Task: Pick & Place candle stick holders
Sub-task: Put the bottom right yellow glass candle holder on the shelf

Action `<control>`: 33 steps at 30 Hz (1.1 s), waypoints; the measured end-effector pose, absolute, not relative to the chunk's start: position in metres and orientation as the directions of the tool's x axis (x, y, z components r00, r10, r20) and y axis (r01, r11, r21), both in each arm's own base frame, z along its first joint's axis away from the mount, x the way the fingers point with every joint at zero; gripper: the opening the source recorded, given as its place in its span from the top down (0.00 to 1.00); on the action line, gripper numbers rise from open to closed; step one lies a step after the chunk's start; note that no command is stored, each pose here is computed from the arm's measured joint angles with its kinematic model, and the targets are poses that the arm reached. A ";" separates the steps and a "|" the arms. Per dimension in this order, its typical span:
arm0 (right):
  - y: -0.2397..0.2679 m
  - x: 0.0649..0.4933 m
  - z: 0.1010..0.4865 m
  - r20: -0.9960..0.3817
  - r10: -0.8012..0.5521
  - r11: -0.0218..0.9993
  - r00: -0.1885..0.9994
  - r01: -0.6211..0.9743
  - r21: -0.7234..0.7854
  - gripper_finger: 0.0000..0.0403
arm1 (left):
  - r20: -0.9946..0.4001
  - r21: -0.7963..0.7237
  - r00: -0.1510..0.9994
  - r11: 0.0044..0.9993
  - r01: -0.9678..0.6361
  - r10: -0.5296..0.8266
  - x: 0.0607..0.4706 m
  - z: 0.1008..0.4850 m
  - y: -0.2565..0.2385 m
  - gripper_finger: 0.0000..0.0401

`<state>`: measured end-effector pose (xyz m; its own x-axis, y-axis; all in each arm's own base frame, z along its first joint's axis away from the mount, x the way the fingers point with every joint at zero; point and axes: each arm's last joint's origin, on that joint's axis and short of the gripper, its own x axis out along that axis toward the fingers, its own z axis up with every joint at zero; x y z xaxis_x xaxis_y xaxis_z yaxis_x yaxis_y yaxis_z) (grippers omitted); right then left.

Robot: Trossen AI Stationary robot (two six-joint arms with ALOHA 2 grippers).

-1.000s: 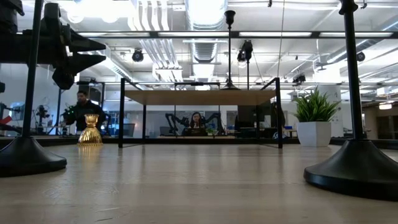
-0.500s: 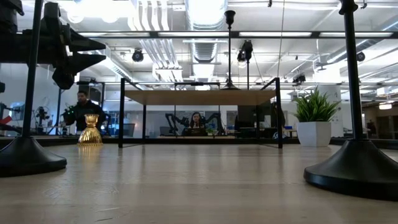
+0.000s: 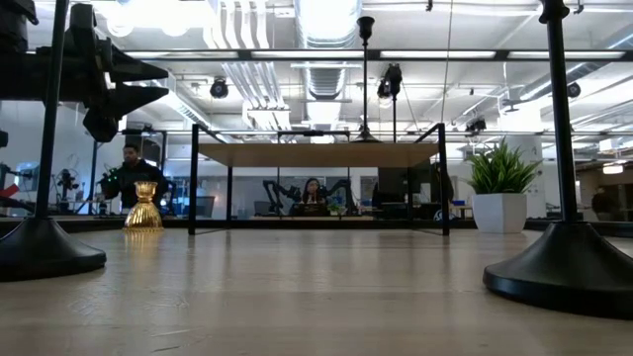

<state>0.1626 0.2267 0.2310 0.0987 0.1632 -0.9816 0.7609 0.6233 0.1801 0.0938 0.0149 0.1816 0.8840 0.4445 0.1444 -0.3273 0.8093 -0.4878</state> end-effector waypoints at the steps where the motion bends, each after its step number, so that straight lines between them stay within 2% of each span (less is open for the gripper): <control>1: 0.225 0.162 0.228 -0.982 0.163 0.621 0.099 0.763 0.180 0.78 | 0.144 -0.489 0.884 0.809 -0.327 0.445 0.094 0.182 0.015 0.63; 12: 0.220 0.157 0.200 -0.966 0.223 0.598 0.133 0.763 0.243 0.74 | 0.145 -0.511 0.884 0.799 -0.318 0.444 0.094 0.182 0.015 0.63; 15: 0.218 0.157 0.199 -0.964 0.227 0.605 0.140 0.755 0.252 0.79 | 0.145 -0.511 0.884 0.799 -0.318 0.445 0.094 0.182 0.015 0.63; 17: 0.217 0.158 0.199 -0.964 0.216 0.625 0.155 0.737 0.258 0.85 | 0.145 -0.511 0.884 0.799 -0.318 0.445 0.094 0.182 0.015 0.63; 20: 0.210 0.157 0.202 -0.967 0.173 0.635 0.186 0.730 0.253 0.94 | 0.145 -0.511 0.884 0.799 -0.318 0.445 0.094 0.182 0.015 0.63; 26: 0.179 0.155 0.213 -0.974 0.092 0.622 0.206 0.752 0.218 0.94 | 0.152 -0.521 0.883 0.795 -0.311 0.445 0.094 0.182 0.015 0.63; 33: 0.124 0.166 0.249 -0.937 0.085 0.652 0.339 0.692 0.310 0.94 | 0.192 -0.515 0.875 0.804 -0.296 0.445 0.093 0.187 0.015 0.63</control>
<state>0.1659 0.1242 0.2487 0.3387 0.0855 -0.9370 0.6920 0.6521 0.3096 0.0929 0.0149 0.1865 0.8750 0.4445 0.1920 -0.2956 0.8044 -0.5154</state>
